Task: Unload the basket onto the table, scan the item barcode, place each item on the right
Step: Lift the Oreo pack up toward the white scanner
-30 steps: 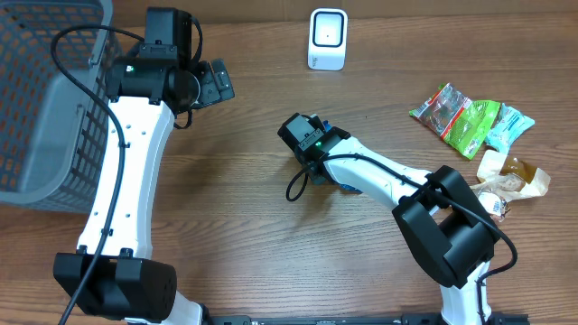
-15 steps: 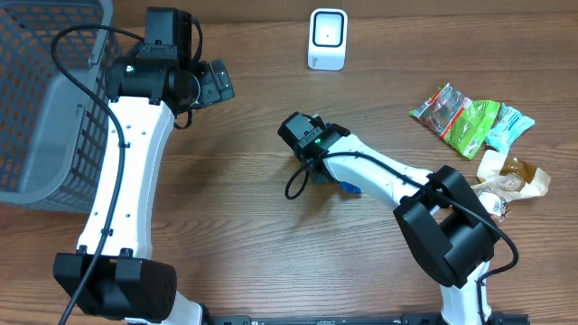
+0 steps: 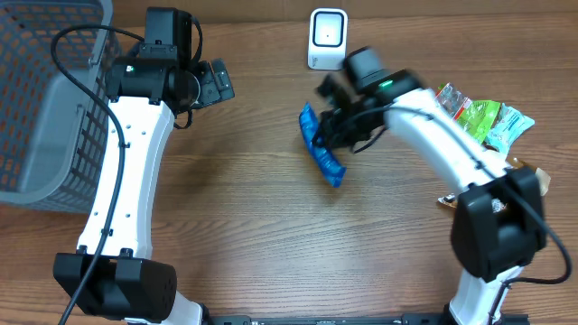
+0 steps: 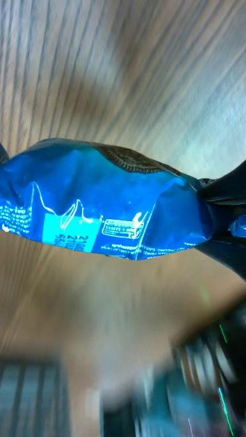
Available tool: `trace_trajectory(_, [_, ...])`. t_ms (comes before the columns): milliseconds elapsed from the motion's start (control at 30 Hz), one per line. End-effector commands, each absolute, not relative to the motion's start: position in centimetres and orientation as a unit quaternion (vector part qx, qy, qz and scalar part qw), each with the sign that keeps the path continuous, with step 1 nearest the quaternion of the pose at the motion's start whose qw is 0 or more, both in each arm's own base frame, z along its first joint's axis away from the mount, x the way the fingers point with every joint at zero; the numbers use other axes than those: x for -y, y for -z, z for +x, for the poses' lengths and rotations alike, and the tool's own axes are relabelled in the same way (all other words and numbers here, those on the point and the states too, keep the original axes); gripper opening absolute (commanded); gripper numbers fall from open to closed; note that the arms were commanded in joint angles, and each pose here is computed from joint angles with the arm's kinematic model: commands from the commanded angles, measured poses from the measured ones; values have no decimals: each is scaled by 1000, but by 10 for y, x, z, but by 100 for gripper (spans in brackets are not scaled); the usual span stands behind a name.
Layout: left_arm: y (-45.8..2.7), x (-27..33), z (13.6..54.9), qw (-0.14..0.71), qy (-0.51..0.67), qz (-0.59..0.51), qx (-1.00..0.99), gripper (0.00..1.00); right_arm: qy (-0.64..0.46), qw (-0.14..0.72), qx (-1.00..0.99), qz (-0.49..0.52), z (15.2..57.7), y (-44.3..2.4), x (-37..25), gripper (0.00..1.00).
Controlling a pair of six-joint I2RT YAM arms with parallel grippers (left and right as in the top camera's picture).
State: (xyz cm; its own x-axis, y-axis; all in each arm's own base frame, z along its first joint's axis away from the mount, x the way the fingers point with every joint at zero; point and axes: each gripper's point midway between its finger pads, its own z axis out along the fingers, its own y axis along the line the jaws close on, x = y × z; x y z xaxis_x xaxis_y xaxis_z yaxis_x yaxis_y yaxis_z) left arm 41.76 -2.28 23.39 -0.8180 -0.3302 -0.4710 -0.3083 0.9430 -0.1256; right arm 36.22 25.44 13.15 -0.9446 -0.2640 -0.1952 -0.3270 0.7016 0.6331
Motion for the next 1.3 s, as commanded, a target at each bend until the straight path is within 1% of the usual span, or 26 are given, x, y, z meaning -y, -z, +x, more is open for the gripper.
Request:
trace_trajectory(0, [-231, 25, 420, 247, 26, -169, -954, 100, -554, 59, -805, -205, 351, -213, -262, 4])
trace_trajectory(133, [-231, 25, 420, 247, 26, -169, -954, 100, -637, 73, -742, -194, 355, -247, -241, 4])
trace_trajectory(300, [-231, 25, 420, 247, 26, -169, -954, 100, -709, 83, -677, -179, 359, -281, -222, 4])
trace_trajectory(567, [-231, 25, 420, 247, 26, -169, -954, 100, -709, 77, -681, -163, 356, -300, -216, 4])
trace_trajectory(833, [-231, 25, 420, 247, 26, -169, -954, 100, -703, 117, -671, -205, 352, -353, -216, 4])
trace_trajectory(1000, [-231, 25, 420, 247, 26, -169, -954, 100, -698, 143, -663, -231, 354, -377, -216, 4])
trace_trajectory(1167, [-231, 25, 420, 247, 26, -169, -954, 100, -687, 167, -662, -249, 362, -380, -217, 4])
trace_trajectory(1267, [-231, 25, 420, 247, 26, -169, -954, 100, -637, 191, -711, -226, 380, -360, -218, 4])
